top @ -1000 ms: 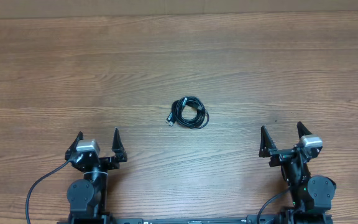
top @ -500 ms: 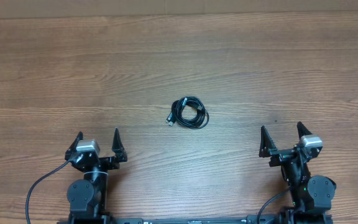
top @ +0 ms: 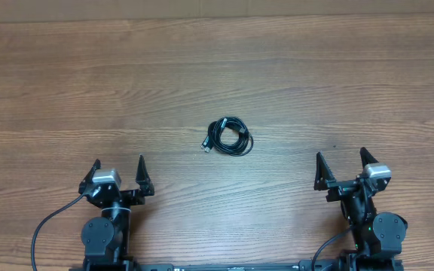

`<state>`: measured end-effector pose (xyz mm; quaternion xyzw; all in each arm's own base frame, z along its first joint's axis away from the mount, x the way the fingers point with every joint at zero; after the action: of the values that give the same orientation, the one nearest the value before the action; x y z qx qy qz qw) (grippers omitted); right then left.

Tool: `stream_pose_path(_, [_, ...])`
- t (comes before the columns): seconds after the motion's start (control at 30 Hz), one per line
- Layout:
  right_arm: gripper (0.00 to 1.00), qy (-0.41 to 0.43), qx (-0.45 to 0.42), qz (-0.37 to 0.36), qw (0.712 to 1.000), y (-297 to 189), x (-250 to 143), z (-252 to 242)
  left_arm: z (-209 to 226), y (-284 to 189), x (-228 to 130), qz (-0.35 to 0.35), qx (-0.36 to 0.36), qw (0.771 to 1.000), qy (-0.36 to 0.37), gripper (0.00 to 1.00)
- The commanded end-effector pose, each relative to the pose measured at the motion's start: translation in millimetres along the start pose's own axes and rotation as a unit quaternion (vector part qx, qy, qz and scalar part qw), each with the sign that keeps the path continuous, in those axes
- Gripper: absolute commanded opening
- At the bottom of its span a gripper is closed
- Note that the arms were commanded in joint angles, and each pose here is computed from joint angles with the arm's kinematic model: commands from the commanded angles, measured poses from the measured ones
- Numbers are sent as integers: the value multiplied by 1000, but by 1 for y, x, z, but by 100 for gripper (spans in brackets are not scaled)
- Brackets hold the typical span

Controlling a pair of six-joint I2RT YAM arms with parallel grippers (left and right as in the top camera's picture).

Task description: Untangle cables

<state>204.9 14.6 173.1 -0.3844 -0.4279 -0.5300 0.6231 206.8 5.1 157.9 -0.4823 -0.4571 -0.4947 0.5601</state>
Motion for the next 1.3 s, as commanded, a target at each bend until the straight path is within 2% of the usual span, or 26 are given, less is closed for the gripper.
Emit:
stream_pose_path(0.0, [100,-1,6,-3,1000,0,1,2,0,0,0,-4,-1,1000,2,100])
stream_pose_path(1.07, [100,-1,9,-6,1000,0,2,3,0,0,0,-4,-1,1000,2,99])
stream_pose_path(1.13, [100,-2,35,-10,999,-1,5,10,0,0,0,-4,-1,1000,2,100])
stream_pose_path(1.27, [100,1,113,31,993,-4,-7,30,0,0,0,-4,-1,1000,2,100])
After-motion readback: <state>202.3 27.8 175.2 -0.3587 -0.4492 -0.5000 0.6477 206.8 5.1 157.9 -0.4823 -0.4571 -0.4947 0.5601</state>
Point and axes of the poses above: each gripper's point midway between its finger pads, its own y axis out along the fingers, its own z axis along the line the jaws close on, x = y × z, the point moved 4 cm from there along -y, back along the fingers, and after that the axes turned 14 degrees about y, right-handed, at the moved point
